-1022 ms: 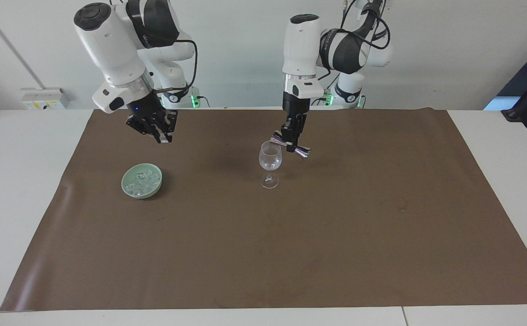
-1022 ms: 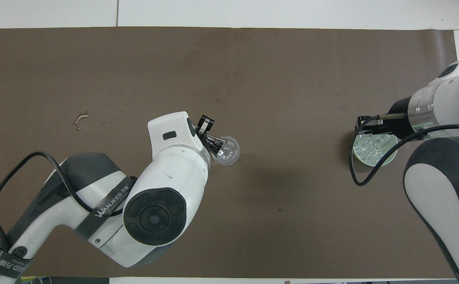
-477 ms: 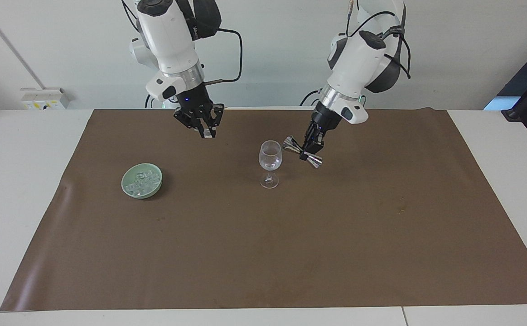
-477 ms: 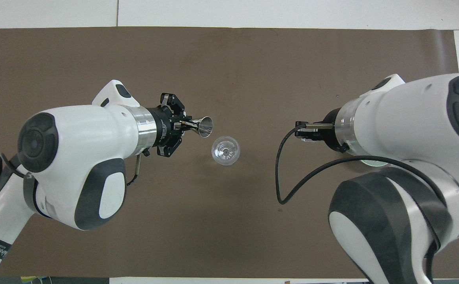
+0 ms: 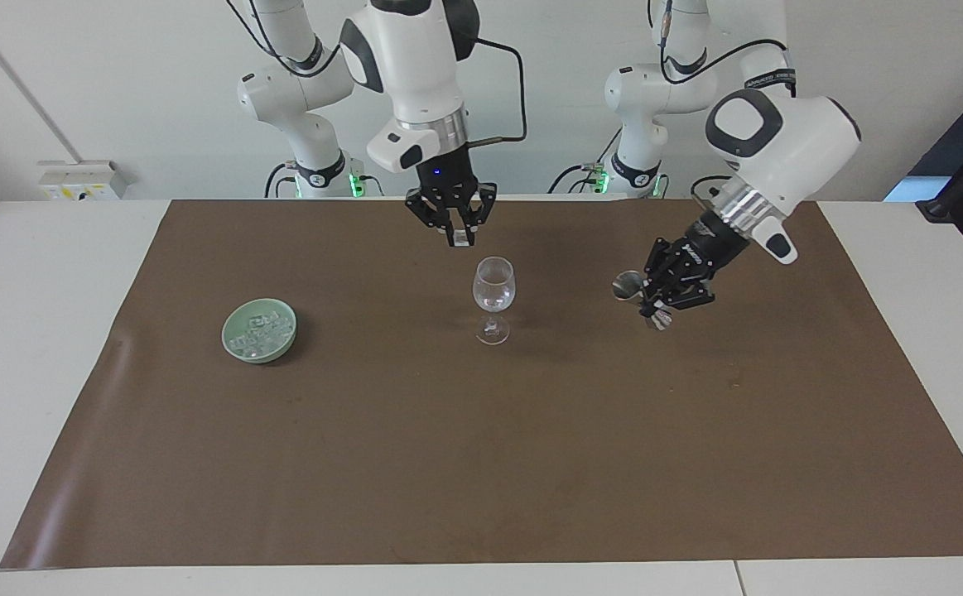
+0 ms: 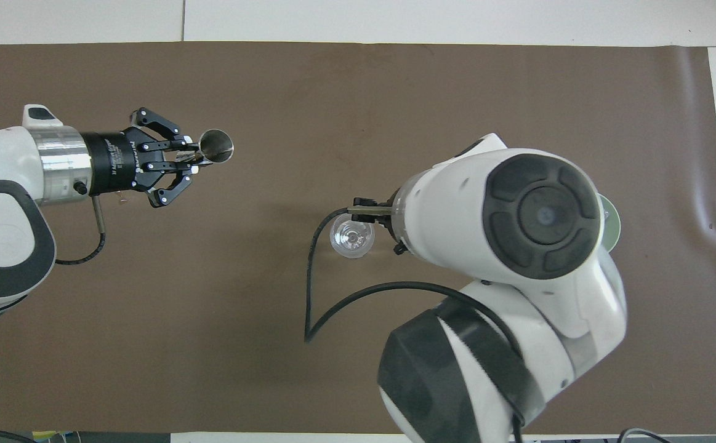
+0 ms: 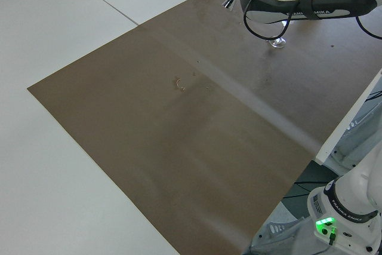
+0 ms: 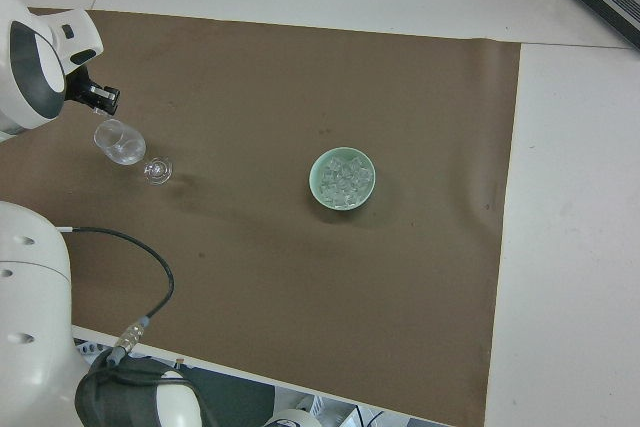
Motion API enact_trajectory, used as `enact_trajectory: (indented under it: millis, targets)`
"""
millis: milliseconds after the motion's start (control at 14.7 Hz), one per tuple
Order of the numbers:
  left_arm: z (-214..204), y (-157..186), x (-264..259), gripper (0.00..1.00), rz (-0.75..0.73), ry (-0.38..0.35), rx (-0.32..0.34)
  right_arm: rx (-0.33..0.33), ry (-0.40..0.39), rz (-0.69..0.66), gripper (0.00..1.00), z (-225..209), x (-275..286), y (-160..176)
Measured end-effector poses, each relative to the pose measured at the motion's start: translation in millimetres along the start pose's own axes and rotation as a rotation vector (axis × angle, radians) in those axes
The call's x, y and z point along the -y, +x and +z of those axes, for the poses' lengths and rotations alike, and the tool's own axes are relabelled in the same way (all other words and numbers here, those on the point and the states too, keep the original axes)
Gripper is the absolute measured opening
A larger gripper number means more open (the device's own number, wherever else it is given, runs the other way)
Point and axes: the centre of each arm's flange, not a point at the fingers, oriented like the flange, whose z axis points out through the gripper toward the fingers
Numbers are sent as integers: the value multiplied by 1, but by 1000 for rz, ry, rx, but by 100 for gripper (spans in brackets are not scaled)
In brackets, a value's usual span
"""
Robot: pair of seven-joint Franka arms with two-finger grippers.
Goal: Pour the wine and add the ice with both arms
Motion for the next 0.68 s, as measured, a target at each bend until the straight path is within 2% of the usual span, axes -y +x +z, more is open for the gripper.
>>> enact_trajectory:
  millis: [204, 341, 681]
  targets:
    - [-27, 62, -20, 22, -99, -55, 80, -18, -15, -12, 27, 28, 21, 2]
    - [-37, 103, -33, 22, -166, -58, 117, -25, -24, -12, 27, 46, 21, 10]
    - [-60, 196, -58, 22, -303, -109, 186, 2, -40, -41, 27, 65, 34, -2]
